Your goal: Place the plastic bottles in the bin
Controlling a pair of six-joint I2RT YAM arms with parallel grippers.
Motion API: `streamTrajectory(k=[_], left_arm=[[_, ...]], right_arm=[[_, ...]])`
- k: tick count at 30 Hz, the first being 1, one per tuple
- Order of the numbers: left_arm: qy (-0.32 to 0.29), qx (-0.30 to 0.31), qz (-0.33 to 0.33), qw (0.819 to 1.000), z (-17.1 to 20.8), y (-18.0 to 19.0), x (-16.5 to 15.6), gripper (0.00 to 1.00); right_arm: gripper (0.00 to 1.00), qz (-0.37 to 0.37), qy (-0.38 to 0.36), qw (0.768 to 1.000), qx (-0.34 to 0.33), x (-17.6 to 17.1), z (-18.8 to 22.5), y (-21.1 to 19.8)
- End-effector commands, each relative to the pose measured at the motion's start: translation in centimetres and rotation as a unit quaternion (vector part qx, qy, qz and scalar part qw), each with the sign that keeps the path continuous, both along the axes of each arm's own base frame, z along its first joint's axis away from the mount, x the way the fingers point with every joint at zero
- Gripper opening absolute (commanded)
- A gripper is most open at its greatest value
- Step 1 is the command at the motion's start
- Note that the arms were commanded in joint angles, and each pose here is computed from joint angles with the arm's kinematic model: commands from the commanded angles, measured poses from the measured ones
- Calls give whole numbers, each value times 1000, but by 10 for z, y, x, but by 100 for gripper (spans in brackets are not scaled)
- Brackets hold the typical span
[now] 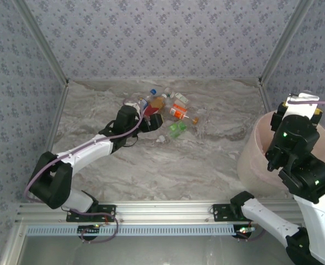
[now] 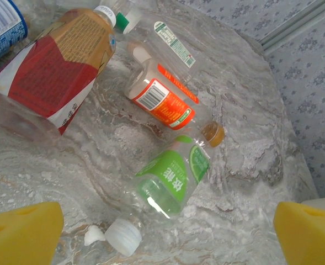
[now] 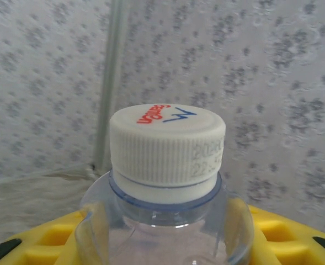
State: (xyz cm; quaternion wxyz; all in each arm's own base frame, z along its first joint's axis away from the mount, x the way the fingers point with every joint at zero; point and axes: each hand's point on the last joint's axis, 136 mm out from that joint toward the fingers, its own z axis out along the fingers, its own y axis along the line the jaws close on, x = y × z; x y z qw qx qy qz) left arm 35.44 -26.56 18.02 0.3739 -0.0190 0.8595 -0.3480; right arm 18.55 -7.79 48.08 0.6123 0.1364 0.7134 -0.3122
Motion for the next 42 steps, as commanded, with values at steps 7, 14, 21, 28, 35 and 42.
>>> streamTrajectory(k=[7, 14, 21, 28, 35, 42], left_arm=[[8, -15, -20, 1000, 11, -17, 10, 98], [21, -24, -33, 999, 10, -24, 10, 98], [26, -13, -35, 999, 11, -23, 11, 98], [16, 0, -28, 999, 17, -12, 16, 98], [6, 10, -21, 1000, 18, -3, 17, 98], [14, 24, -28, 999, 8, -2, 17, 98]], right_arm=[[42, -153, 14, 984, -87, -26, -6, -36], [42, -195, 88, 974, -80, -17, -50, -53], [46, -251, 132, 959, -24, -30, -85, -86], [69, -294, 191, 936, 29, -35, -134, -119], [93, -275, 193, 940, 63, -26, -137, -118], [100, -189, 164, 963, 105, -6, -124, -89]])
